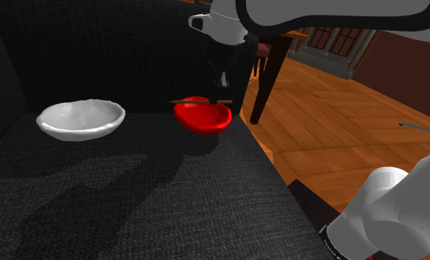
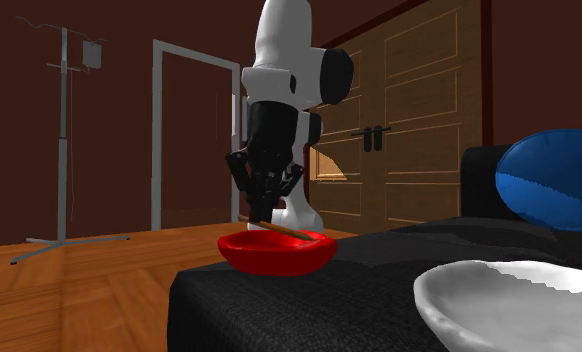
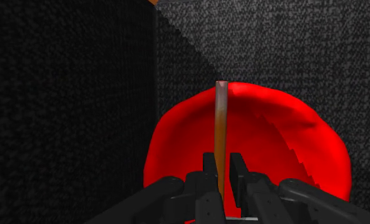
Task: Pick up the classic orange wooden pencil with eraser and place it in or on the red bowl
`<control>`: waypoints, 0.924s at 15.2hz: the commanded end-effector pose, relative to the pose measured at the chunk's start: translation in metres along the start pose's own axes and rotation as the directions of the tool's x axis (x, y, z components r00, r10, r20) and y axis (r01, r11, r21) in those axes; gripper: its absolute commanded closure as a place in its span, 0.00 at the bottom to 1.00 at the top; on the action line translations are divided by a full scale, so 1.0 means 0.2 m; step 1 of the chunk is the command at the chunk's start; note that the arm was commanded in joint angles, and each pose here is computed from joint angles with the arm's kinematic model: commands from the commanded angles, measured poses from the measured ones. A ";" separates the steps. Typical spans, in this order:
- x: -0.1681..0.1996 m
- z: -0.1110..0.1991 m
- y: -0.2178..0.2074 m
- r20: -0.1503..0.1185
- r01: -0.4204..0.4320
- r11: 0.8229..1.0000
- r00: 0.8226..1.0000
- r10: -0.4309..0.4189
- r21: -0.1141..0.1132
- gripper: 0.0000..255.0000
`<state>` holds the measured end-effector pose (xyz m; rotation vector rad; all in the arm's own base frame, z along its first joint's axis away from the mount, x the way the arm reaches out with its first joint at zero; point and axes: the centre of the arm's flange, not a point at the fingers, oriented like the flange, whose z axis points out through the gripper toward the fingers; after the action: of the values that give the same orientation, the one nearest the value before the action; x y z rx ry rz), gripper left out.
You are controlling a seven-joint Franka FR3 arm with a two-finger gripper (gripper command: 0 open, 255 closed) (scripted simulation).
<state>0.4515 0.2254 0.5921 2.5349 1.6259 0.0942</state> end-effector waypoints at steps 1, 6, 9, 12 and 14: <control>0.00 0.00 0.00 0.000 0.000 1.000 1.000 0.000 0.000 1.00; 0.00 0.00 0.00 0.000 0.000 1.000 1.000 0.000 0.000 0.00; 0.00 0.00 0.00 0.000 0.000 1.000 1.000 0.000 0.000 0.00; 0.00 -0.20 0.00 0.000 0.000 1.000 1.000 0.000 0.000 0.00; 0.00 -0.25 0.00 0.000 0.000 1.000 1.000 0.000 0.000 0.00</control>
<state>0.4446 0.2300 0.6342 2.5345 1.6260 0.0963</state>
